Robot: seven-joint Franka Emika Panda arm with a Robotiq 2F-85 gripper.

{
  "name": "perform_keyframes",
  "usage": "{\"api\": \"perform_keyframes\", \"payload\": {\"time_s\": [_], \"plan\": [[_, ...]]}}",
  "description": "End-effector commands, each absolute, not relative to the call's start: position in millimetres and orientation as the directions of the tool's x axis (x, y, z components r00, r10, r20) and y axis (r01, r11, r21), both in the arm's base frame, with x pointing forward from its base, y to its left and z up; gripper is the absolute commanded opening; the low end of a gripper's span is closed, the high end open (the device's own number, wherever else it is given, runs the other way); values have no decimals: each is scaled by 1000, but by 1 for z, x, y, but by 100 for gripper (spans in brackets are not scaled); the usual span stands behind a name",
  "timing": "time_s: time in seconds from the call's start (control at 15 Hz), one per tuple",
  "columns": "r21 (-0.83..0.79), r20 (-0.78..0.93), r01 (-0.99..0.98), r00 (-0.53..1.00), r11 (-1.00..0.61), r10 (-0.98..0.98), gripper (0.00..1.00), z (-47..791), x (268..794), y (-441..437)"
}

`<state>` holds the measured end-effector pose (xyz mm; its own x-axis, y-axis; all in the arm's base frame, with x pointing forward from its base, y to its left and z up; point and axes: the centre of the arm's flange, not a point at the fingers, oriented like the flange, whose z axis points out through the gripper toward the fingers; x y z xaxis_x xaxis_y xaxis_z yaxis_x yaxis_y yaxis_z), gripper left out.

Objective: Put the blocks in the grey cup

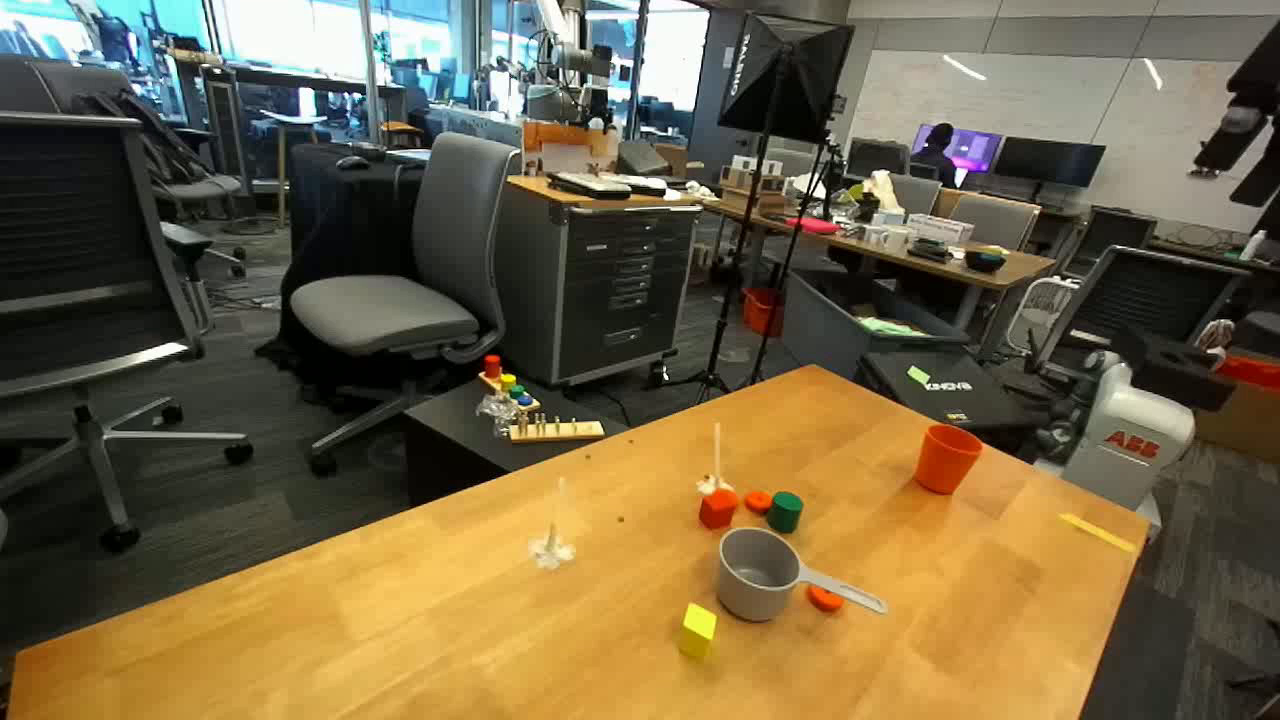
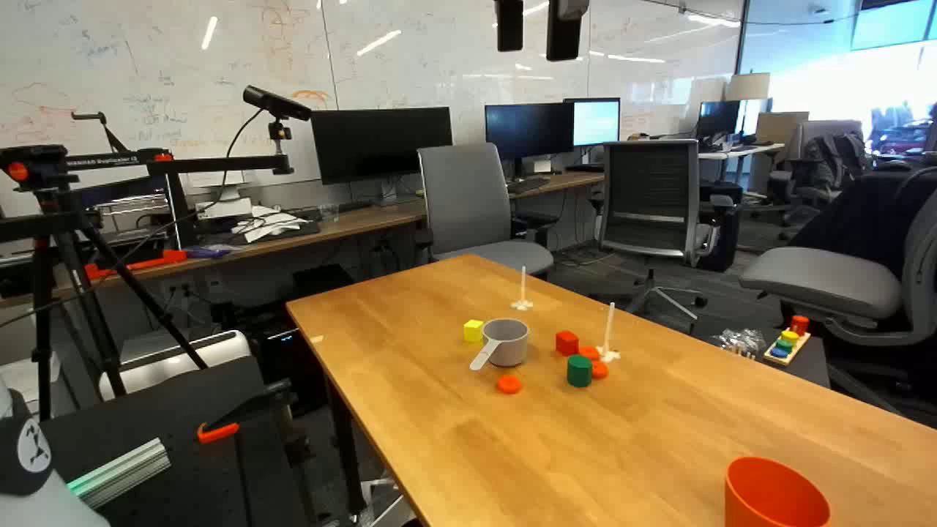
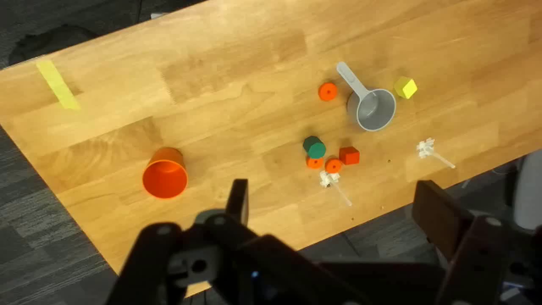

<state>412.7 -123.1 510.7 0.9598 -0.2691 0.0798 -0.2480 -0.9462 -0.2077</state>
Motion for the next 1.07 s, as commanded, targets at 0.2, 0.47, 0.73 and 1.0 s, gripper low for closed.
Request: {"api": "perform_keyframes", "payload": {"time_s": [0.2, 0.47, 0.73, 1.0], "plan": [[-208, 97, -246, 958, -947, -270, 100, 518, 413, -124], [-189, 82, -266, 955, -945, -285, 100, 513, 435, -121], [-116, 92, -335, 934, -935, -346, 100, 487, 520, -89], [-15, 28, -383, 923, -924, -383, 100, 441, 592, -48]]}}
